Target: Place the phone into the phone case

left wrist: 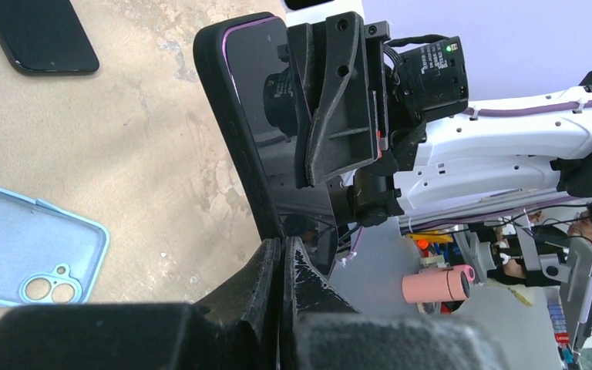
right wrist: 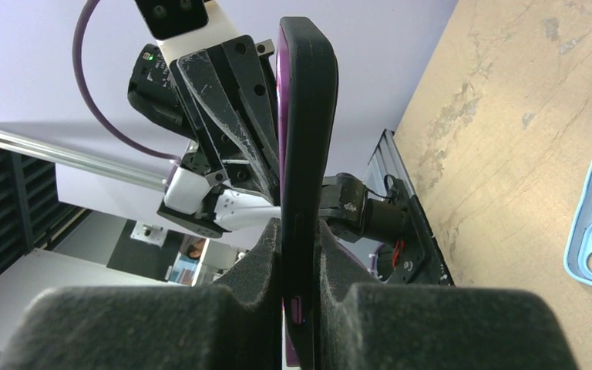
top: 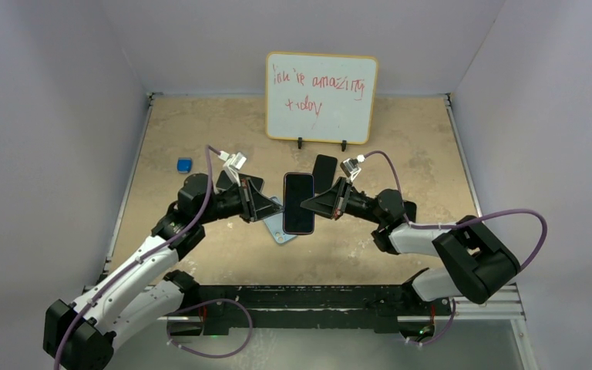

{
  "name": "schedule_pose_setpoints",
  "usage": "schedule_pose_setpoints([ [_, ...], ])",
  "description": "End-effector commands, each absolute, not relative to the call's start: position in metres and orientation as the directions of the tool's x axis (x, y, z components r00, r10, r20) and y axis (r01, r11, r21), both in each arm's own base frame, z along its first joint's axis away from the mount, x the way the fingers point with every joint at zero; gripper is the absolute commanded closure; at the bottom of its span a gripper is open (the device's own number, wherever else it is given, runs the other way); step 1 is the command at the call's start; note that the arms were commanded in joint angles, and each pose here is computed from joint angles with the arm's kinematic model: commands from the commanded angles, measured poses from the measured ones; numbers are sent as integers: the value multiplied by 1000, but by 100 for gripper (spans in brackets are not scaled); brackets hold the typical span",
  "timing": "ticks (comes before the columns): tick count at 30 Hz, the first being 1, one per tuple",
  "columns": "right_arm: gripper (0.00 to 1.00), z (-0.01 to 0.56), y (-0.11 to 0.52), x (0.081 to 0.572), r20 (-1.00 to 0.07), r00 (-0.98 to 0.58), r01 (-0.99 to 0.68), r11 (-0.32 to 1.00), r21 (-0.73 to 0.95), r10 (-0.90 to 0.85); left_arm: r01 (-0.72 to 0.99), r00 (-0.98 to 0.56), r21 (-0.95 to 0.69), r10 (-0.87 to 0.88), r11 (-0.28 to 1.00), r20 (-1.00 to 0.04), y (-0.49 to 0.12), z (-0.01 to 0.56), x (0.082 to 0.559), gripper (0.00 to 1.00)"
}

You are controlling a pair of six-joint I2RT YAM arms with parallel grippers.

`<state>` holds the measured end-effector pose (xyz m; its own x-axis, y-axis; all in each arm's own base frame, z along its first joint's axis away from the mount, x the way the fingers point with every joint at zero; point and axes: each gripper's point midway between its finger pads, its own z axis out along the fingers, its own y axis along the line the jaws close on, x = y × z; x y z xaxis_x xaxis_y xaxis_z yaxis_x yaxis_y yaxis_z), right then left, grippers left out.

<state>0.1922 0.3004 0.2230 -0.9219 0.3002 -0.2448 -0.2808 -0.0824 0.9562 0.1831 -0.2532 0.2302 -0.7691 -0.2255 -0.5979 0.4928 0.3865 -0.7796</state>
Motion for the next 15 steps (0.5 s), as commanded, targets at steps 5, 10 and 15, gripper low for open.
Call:
schedule_pose_setpoints([
  [5, 100, 271, 300, 185, -358, -877, -430, -189, 883, 320, 513, -745, -772, -252, 376, -618, -252, 246, 186, 53],
  [10, 100, 272, 302, 186, -362, -880, -429, -184, 884, 308, 507, -756, -785, -253, 356, -604, -259, 245, 191, 45],
  [15, 99, 272, 305, 189, -360, -882, -425, -183, 886, 304, 492, -782, -812, -249, 314, -571, -268, 241, 195, 46],
])
